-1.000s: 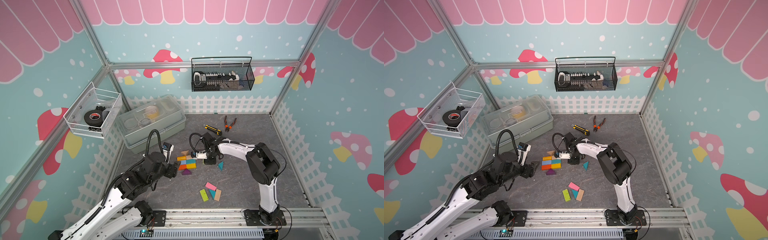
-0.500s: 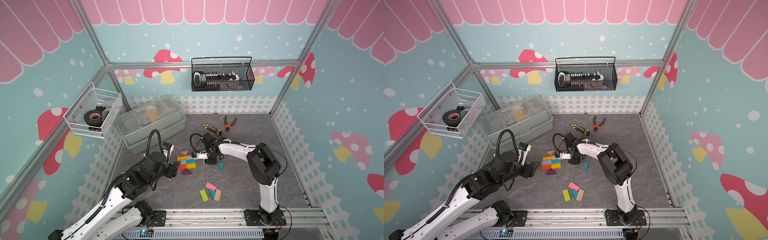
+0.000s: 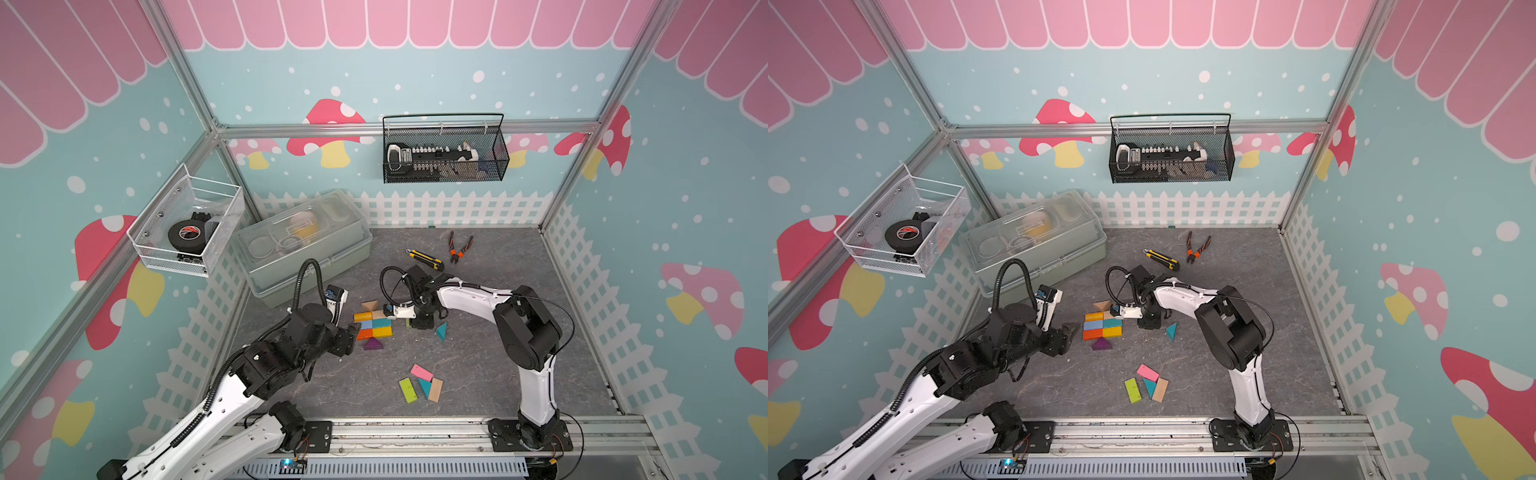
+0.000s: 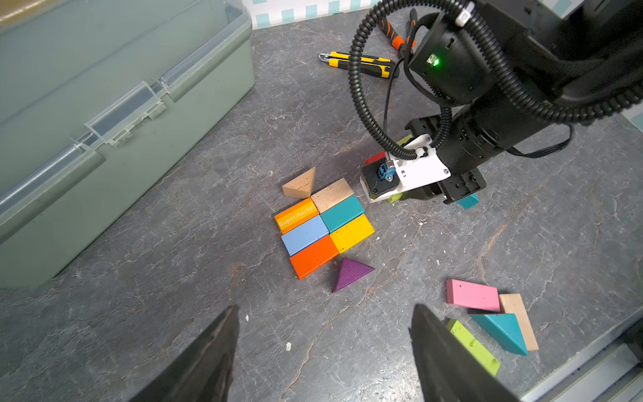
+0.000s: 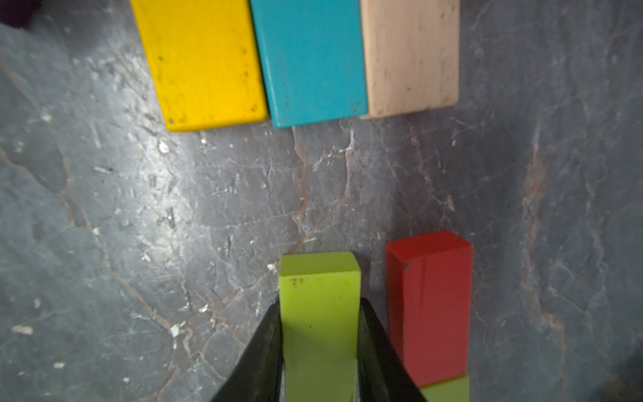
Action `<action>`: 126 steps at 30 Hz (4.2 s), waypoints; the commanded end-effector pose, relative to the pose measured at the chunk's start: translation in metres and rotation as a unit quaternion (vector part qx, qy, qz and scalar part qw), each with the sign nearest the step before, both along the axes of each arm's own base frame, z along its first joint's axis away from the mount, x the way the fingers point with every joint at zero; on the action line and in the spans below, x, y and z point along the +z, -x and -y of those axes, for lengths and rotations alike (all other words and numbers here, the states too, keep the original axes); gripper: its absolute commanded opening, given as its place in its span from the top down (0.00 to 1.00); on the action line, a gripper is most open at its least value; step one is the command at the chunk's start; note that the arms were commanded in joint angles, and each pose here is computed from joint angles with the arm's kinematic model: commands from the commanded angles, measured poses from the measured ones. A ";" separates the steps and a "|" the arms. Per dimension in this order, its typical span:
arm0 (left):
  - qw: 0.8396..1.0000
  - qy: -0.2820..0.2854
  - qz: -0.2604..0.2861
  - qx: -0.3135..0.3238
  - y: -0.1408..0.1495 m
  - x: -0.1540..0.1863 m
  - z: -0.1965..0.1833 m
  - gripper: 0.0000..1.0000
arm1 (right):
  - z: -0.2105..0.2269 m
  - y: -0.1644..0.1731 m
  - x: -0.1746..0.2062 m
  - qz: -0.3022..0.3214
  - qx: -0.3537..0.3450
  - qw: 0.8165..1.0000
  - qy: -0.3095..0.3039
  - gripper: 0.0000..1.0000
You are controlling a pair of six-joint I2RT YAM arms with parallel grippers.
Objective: Assemble a piece of candy with building blocks
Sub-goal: Place the building block at the center of the board, then pick up the building block from the center of the board, then move the building block to the center of the board.
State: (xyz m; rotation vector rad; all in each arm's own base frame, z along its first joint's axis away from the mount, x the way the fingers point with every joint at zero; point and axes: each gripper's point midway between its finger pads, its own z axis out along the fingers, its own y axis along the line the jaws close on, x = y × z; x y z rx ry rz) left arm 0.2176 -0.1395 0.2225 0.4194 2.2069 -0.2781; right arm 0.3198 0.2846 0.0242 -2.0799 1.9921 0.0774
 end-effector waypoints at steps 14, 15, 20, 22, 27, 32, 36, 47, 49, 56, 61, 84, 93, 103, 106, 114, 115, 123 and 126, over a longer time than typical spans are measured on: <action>0.994 -0.026 -0.018 0.105 -0.012 -0.012 -0.027 0.14 | -0.022 0.002 0.060 0.040 0.000 0.993 -0.112 0.47; 0.990 -0.023 -0.020 0.135 -0.013 -0.012 -0.034 0.03 | -0.023 0.001 0.072 0.050 -0.012 0.990 -0.129 0.47; 0.990 -0.003 -0.037 0.134 -0.011 -0.010 -0.030 0.01 | -0.017 -0.002 0.125 0.096 -0.122 0.963 -0.220 0.47; 0.989 0.009 -0.043 0.138 -0.010 -0.007 -0.029 0.01 | -0.009 0.005 0.140 0.095 -0.175 0.946 -0.257 0.46; 0.983 0.085 -0.117 0.112 0.002 -0.015 0.001 0.04 | 0.025 0.040 0.152 0.070 -0.285 0.897 -0.332 0.45; 0.975 0.106 -0.155 0.119 0.026 -0.033 0.041 0.16 | 0.062 0.073 0.138 0.033 -0.381 0.855 -0.351 0.44; 0.963 0.087 -0.210 0.142 0.049 -0.069 0.078 0.17 | 0.088 0.085 0.126 0.051 -0.420 0.833 -0.356 0.44; 0.951 0.033 -0.249 0.179 0.070 -0.115 0.145 0.16 | 0.141 0.083 0.105 0.135 -0.501 0.782 -0.346 0.42; 0.946 0.033 -0.262 0.186 0.073 -0.125 0.150 0.16 | 0.146 0.084 0.102 0.143 -0.505 0.780 -0.341 0.42; 0.937 0.012 -0.276 0.216 0.077 -0.150 0.154 0.17 | 0.150 0.087 0.097 0.146 -0.508 0.775 -0.347 0.42; 0.931 -0.017 -0.293 0.219 0.086 -0.171 0.160 0.19 | 0.151 0.087 0.095 0.147 -0.511 0.773 -0.345 0.42; 0.922 -0.051 -0.322 0.210 0.101 -0.203 0.165 0.49 | 0.146 0.089 0.090 0.131 -0.507 0.779 -0.346 0.42; 0.922 -0.059 -0.321 0.209 0.104 -0.209 0.158 0.58 | 0.145 0.089 0.087 0.129 -0.507 0.780 -0.342 0.42; 0.932 -0.057 -0.302 0.192 0.098 -0.204 0.156 0.74 | 0.146 0.090 0.086 0.128 -0.509 0.779 -0.343 0.42; 0.947 -0.056 -0.278 0.154 0.088 -0.185 0.160 0.80 | 0.146 0.090 0.088 0.131 -0.510 0.777 -0.346 0.42; 0.981 -0.075 -0.173 0.038 0.018 -0.075 0.147 0.86 | 0.158 0.090 0.096 0.156 -0.521 0.754 -0.368 0.42; 0.984 -0.079 -0.161 0.020 0.007 -0.064 0.147 0.88 | 0.161 0.090 0.098 0.161 -0.525 0.748 -0.373 0.42; 0.962 -0.221 -0.092 -0.128 -0.045 -0.051 0.181 0.98 | 0.184 0.095 0.105 0.194 -0.553 0.700 -0.409 0.43; 0.955 -0.225 -0.130 -0.145 -0.062 -0.072 0.197 1.00 | 0.190 0.099 0.103 0.197 -0.556 0.688 -0.422 0.45</action>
